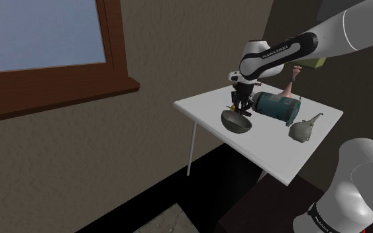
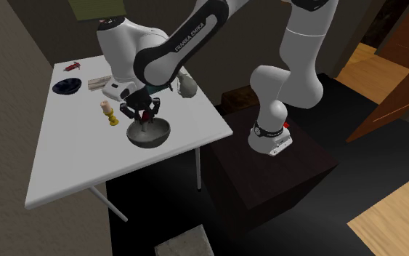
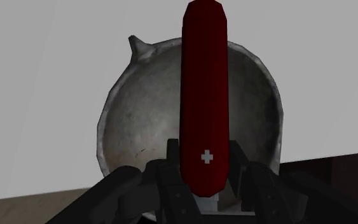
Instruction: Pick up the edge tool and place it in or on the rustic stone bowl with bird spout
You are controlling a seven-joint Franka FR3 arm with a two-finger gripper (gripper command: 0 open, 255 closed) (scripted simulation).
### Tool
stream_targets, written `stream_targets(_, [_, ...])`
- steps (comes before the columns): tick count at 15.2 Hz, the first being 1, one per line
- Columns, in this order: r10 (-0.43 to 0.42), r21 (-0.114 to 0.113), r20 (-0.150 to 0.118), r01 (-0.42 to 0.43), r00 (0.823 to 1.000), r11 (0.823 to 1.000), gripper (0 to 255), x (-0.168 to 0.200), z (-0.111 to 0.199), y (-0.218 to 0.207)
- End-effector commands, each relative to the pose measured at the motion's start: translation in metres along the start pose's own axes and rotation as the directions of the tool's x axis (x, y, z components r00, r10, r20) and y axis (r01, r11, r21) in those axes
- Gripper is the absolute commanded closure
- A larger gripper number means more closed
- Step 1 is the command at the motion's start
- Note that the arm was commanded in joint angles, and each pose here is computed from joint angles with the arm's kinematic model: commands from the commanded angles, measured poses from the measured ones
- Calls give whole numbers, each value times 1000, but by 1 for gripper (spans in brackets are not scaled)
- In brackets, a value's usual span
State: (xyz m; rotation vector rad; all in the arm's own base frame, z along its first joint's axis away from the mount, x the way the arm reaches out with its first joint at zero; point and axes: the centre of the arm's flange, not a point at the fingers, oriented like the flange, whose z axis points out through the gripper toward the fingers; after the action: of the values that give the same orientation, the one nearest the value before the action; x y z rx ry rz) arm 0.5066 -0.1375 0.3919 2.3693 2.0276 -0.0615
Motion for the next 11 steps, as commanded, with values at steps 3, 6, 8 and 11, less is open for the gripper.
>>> stream_targets(3, [0,-1,0,0,1000,1000,255,1,19,0])
stream_targets(6, [0,-1,0,0,1000,1000,255,1,19,0])
stream_targets(8, [0,-1,0,0,1000,1000,255,1,19,0])
stream_targets(11, [0,-1,0,0,1000,1000,0,1,19,0])
